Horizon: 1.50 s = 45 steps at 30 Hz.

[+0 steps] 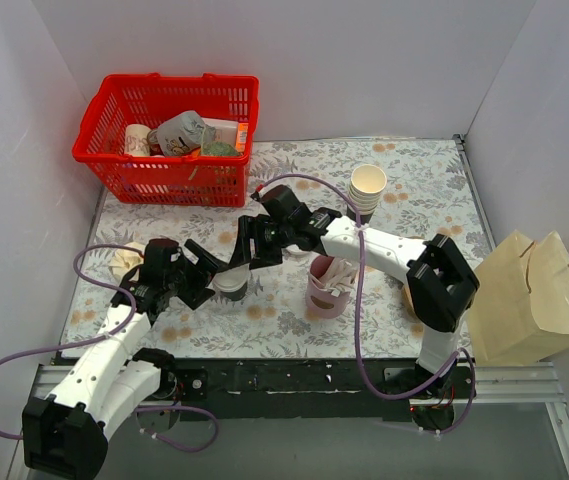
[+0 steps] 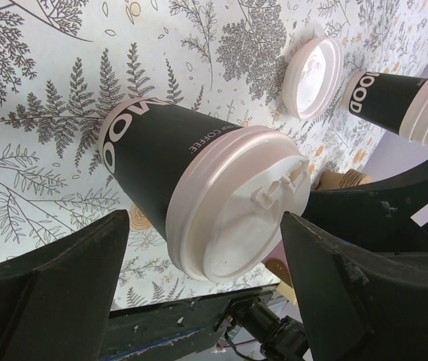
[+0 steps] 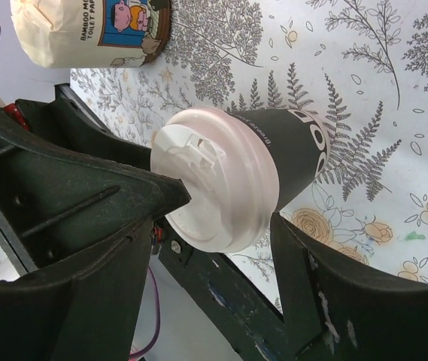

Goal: Pack the takeout coffee

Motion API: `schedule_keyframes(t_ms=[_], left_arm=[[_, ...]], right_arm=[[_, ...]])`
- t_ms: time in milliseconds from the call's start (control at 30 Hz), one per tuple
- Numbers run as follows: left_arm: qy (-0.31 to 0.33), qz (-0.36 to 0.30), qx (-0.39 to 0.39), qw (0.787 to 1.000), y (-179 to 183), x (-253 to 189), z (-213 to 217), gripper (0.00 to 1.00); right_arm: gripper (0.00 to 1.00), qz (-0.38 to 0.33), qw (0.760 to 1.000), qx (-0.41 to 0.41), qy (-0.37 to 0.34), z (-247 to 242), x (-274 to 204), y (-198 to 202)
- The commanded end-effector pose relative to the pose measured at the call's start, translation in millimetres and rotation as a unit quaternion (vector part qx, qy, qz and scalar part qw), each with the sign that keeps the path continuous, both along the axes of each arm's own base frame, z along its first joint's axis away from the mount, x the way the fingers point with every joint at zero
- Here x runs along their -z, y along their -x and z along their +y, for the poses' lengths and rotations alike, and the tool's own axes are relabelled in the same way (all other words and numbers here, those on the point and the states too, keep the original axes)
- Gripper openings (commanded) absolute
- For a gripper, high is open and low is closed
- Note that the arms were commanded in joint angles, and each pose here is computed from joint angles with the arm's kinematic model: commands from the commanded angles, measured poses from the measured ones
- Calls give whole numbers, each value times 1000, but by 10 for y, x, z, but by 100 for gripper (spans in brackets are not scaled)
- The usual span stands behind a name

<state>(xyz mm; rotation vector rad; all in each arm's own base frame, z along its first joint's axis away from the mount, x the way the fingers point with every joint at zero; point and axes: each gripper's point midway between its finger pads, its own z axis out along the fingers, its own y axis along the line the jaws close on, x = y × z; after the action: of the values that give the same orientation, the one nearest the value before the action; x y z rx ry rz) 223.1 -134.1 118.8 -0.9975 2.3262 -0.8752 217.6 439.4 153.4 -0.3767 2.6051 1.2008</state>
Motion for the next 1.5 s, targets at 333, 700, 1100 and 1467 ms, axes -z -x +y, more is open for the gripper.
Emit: schedule_keyframes(t_ms=[333,700,1100,1467], left_arm=[[-45,-38,-8,998,-91,-91,129,91],[-49,-45,-3,998,-182,-56,111,79],[-36,-48,4,998,-144,101,71,69],[-21,-27,20,999,-55,306,9,59]], right_arm=[[70,12,1000,6,13,38,88,-32],[64,30,999,9,7,57,165,19],[59,47,999,5,7,76,241,62],[44,61,998,7,-23,147,250,98]])
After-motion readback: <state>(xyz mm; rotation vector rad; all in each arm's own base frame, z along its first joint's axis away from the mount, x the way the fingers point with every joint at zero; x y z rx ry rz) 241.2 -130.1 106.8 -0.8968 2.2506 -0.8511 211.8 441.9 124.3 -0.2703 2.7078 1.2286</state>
